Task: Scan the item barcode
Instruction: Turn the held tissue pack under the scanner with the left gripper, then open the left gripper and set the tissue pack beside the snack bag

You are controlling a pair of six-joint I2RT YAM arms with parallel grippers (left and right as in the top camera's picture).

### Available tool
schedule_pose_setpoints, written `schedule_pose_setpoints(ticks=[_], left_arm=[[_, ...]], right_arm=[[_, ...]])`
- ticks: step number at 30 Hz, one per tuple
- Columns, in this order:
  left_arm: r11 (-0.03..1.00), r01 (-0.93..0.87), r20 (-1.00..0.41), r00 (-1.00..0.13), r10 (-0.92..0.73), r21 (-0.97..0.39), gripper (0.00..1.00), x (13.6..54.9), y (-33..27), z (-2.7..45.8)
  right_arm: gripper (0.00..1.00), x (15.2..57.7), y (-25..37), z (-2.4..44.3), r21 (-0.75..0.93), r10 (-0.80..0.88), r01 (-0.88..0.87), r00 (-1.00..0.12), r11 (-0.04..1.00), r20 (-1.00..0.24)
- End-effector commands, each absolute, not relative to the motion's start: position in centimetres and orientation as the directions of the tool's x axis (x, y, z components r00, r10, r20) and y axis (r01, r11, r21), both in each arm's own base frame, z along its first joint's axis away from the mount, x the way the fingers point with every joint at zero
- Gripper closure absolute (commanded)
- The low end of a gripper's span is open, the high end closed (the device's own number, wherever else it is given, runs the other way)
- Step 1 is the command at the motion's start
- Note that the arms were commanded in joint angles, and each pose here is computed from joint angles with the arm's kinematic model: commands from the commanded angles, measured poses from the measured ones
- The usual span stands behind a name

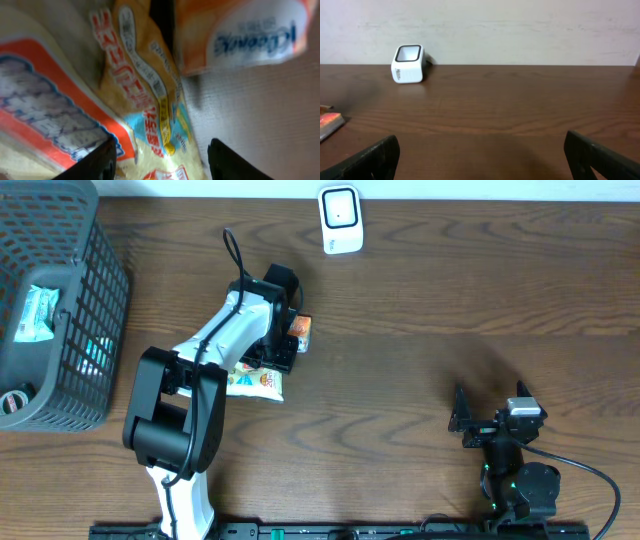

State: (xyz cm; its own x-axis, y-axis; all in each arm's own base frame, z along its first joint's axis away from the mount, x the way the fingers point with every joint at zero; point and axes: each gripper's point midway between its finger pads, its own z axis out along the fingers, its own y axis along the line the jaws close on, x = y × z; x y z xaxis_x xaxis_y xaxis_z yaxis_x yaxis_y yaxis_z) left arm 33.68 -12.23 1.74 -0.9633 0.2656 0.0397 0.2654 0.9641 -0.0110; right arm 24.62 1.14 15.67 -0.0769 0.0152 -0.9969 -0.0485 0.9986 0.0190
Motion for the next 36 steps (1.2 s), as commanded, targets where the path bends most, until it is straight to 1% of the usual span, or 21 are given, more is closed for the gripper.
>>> schedule_pose_setpoints(ticks=[1,6,11,12,13,15,17,20,26,30,36], left_arm=[[0.968,0.251,0.007,-0.968,0.251,0.015,0.42,34.3,-11.6,0.9],[0.967,0.254,-0.075,-0.964,0.254,0.012,0.42,36.7,-10.9,0.9],[0.951,0.31,-0.09,-0.947,0.31,0.014,0.43,37.5,-9.4,0.9],[0.942,0.334,-0.092,-0.939,0.331,-0.019,0.44,37.4,-9.8,0.9],[0.928,0.366,-0.097,-0.929,0.358,-0.076,0.47,37.1,-10.7,1.0],[0.894,0.413,-0.11,-0.91,0.399,-0.173,0.48,36.4,-12.4,1.2],[0.875,0.439,-0.117,-0.899,0.423,-0.206,0.49,36.0,-13.4,1.3],[0.862,0.466,-0.121,-0.885,0.45,-0.198,0.49,35.9,-14.1,1.3],[0.862,0.466,-0.113,-0.885,0.452,-0.202,0.49,35.7,-14.2,1.6],[0.858,0.475,-0.126,-0.88,0.458,-0.198,0.49,35.8,-14.3,2.7],[0.855,0.492,-0.274,-0.855,0.44,-0.162,0.48,37.1,-14.2,8.4]], right_arm=[[0.01,24.6,1.3,15.6,0.03,0.026,-0.056,-0.077,0.998,-0.997],[0.01,24.6,1.3,15.6,0.03,0.026,-0.056,-0.078,0.998,-0.997],[0.01,24.6,1.3,15.6,0.03,0.026,-0.056,-0.077,0.998,-0.997],[0.01,24.6,1.3,15.6,0.03,0.026,-0.056,-0.077,0.998,-0.997],[0.01,24.6,1.3,15.6,0.03,0.026,-0.056,-0.078,0.998,-0.997],[0.01,24.6,1.3,15.6,0.03,0.026,-0.056,-0.077,0.998,-0.997],[0.01,24.6,1.3,15.6,0.03,0.026,-0.056,-0.077,0.998,-0.997],[0.01,24.6,1.3,15.6,0.03,0.026,-0.056,-0.078,0.998,-0.997],[0.01,24.6,1.3,15.6,0.03,0.026,-0.056,-0.077,0.998,-0.997],[0.01,24.6,1.3,15.6,0.03,0.026,-0.056,-0.077,0.998,-0.997],[0.01,24.6,1.3,15.6,0.03,0.026,-0.056,-0.077,0.998,-0.997]])
